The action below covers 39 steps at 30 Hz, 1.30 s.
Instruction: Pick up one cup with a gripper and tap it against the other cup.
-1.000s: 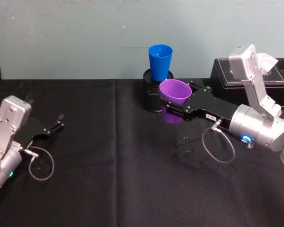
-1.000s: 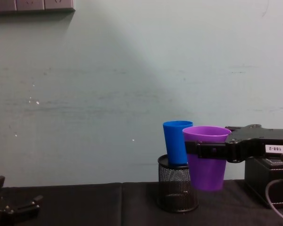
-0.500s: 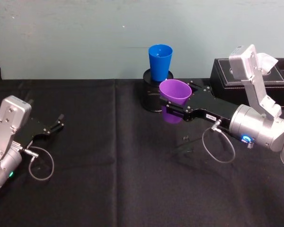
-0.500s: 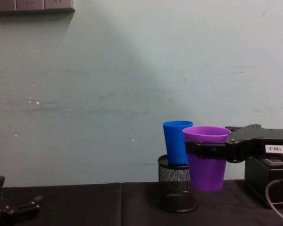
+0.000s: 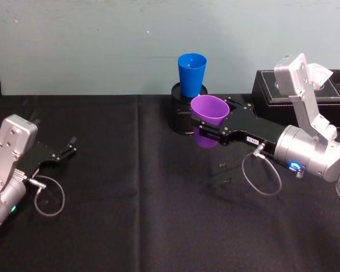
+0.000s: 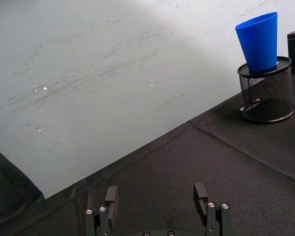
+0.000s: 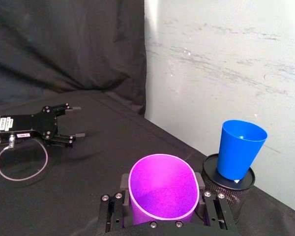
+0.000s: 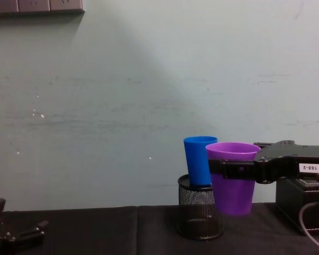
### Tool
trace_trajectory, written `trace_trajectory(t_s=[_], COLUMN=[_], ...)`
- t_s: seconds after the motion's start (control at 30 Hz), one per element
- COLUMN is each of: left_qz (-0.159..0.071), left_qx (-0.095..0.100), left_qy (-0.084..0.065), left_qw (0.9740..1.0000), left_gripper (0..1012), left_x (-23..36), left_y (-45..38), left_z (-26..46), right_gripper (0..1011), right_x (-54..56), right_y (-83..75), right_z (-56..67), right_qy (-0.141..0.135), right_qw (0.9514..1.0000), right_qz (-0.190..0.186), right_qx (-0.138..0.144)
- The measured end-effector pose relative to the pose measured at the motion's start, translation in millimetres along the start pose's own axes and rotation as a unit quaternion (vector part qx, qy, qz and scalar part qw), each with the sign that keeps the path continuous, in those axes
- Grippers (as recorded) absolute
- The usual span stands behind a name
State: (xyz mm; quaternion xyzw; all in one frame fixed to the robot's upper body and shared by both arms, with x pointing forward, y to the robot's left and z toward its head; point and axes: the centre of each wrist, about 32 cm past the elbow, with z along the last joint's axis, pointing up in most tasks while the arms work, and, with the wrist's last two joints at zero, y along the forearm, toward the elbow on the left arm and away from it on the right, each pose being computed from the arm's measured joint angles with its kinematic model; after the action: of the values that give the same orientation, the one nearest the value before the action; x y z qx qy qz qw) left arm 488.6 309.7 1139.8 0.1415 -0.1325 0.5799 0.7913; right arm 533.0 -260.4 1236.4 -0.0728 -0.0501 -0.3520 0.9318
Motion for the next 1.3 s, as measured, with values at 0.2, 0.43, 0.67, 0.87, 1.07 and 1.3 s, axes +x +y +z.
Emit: trace_trajectory(t_s=[0.2,0.43,0.67,0.87,1.07,1.3], left_qz=[0.000,0.000,0.000,0.000,0.000,0.000], left_qx=[0.000,0.000,0.000,0.000,0.000,0.000], left_qy=[0.000,0.000,0.000,0.000,0.000,0.000], left_qw=[1.0000,1.0000,1.0000,1.0000,1.0000,1.0000], left_gripper=[1000,1000,1000,1000,1000,1000], left_x=[0.0,0.0,0.0,0.0,0.0,0.0], left_y=[0.0,0.0,0.0,0.0,0.0,0.0], left_z=[0.0,0.0,0.0,0.0,0.0,0.0], right_gripper=[733,733,733,734,733,733], right_x=[0.0,0.0,0.0,0.0,0.0,0.0], right_y=[0.0,0.0,0.0,0.0,0.0,0.0], right_z=[0.0,0.0,0.0,0.0,0.0,0.0], right_qy=[0.000,0.000,0.000,0.000,0.000,0.000], right_qw=[1.0000,1.0000,1.0000,1.0000,1.0000,1.0000], right_qz=[0.000,0.000,0.000,0.000,0.000,0.000], right_qx=[0.000,0.000,0.000,0.000,0.000,0.000])
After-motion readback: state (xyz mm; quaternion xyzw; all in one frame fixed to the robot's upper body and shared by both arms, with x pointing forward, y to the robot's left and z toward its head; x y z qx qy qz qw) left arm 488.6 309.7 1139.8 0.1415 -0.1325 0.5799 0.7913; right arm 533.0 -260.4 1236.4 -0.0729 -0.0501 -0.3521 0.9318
